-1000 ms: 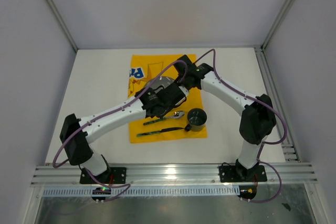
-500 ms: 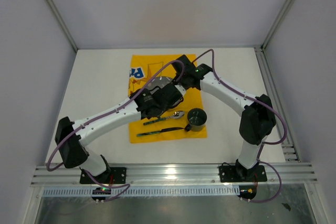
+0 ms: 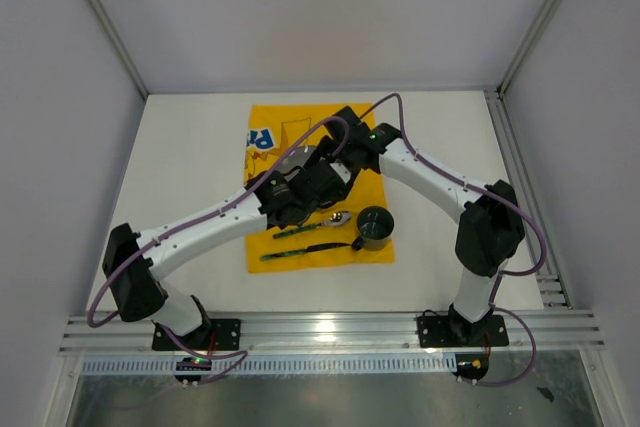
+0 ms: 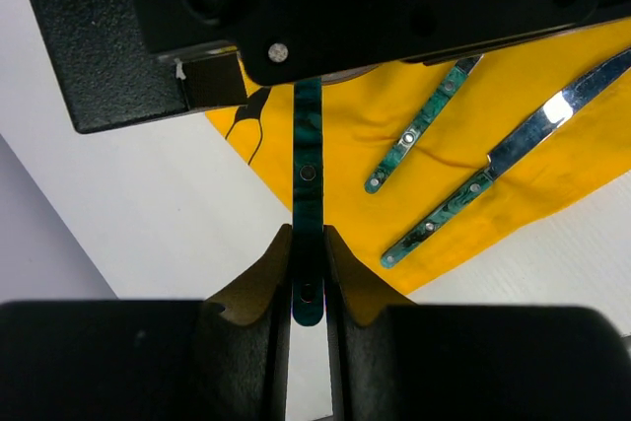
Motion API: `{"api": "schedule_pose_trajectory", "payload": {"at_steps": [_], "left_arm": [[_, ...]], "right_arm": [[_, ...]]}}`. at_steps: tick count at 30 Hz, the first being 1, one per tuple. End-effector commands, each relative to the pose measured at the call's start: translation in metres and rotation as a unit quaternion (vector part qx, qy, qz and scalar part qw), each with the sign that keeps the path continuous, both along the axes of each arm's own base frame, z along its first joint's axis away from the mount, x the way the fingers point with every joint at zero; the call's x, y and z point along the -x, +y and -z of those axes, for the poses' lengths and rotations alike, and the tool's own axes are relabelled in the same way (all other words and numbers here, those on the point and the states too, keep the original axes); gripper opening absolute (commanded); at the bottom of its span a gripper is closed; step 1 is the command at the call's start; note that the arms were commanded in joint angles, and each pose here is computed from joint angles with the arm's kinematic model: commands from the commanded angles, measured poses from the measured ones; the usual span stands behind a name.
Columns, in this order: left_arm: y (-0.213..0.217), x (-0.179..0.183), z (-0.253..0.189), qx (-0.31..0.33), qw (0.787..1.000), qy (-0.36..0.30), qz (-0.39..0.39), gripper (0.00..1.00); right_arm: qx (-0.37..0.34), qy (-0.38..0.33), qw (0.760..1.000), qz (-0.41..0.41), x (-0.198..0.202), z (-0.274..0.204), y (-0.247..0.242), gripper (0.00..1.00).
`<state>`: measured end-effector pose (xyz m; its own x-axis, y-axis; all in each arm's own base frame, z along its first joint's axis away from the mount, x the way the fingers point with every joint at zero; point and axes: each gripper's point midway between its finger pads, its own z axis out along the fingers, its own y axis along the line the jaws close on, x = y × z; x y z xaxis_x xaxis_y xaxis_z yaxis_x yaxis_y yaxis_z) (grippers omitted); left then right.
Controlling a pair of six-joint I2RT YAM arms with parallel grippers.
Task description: Set the dinner table for one person
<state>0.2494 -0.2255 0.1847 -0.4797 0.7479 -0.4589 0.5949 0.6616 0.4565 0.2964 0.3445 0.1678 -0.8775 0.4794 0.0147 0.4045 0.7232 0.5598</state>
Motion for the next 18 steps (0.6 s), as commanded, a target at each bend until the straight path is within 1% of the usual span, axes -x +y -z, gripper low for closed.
{"api": "schedule_pose_trajectory", "payload": {"at_steps": [1, 2, 4, 6, 7, 8, 9, 10, 11, 12, 13, 14, 16, 17, 18], "left_arm": [[0.002, -0.004, -0.019, 0.026, 0.999, -0.034, -0.013, 0.00], [0.002, -0.003, -0.019, 0.026, 0.999, -0.032, -0.013, 0.00], [0.003, -0.004, -0.023, 0.028, 0.999, -0.036, -0.015, 0.00], [0.002, -0.003, -0.027, 0.033, 0.999, -0.036, -0.015, 0.00], [0.002, -0.003, -0.030, 0.035, 0.999, -0.037, -0.014, 0.00], [0.005, -0.002, -0.034, 0.033, 0.999, -0.036, -0.015, 0.00], [0.006, -0.002, -0.043, 0.041, 0.998, -0.043, -0.018, 0.00], [0.007, -0.001, -0.047, 0.044, 0.998, -0.045, -0.019, 0.00], [0.009, -0.001, -0.053, 0.050, 0.997, -0.050, -0.022, 0.00], [0.015, 0.001, -0.064, 0.057, 0.996, -0.061, -0.027, 0.00], [0.019, 0.002, -0.067, 0.060, 0.996, -0.064, -0.031, 0.00], [0.021, 0.003, -0.071, 0.064, 0.995, -0.067, -0.035, 0.00], [0.028, 0.006, -0.078, 0.072, 0.994, -0.074, -0.040, 0.00], [0.028, 0.007, -0.077, 0.076, 0.994, -0.071, -0.042, 0.00], [0.028, 0.009, -0.078, 0.079, 0.994, -0.068, -0.041, 0.00]], "right_arm": [[0.008, -0.060, 0.998, -0.016, -0.009, -0.021, -0.010, 0.74], [0.028, -0.083, 0.996, -0.012, -0.016, -0.021, -0.018, 0.74], [0.053, -0.149, 0.987, -0.040, -0.026, -0.029, -0.029, 0.74], [0.094, -0.203, 0.973, -0.049, -0.040, -0.032, -0.043, 0.74], [0.119, -0.248, 0.957, -0.095, -0.044, -0.037, -0.049, 0.74], [0.134, -0.266, 0.948, -0.110, -0.045, -0.039, -0.054, 0.74], [0.166, -0.281, 0.938, -0.113, -0.050, -0.036, -0.065, 0.74], [0.186, -0.313, 0.920, -0.142, -0.049, -0.044, -0.073, 0.74], [0.201, -0.326, 0.911, -0.152, -0.049, -0.044, -0.080, 0.74], [0.237, -0.331, 0.901, -0.147, -0.051, -0.035, -0.095, 0.74], [0.247, -0.344, 0.892, -0.156, -0.051, -0.035, -0.100, 0.74], [0.261, -0.376, 0.871, -0.179, -0.049, -0.046, -0.107, 0.73], [0.270, -0.404, 0.852, -0.192, -0.049, -0.044, -0.113, 0.71], [0.265, -0.449, 0.825, -0.218, -0.050, -0.059, -0.109, 0.71], [0.266, -0.454, 0.816, -0.241, -0.045, -0.050, -0.110, 0.70]]}}
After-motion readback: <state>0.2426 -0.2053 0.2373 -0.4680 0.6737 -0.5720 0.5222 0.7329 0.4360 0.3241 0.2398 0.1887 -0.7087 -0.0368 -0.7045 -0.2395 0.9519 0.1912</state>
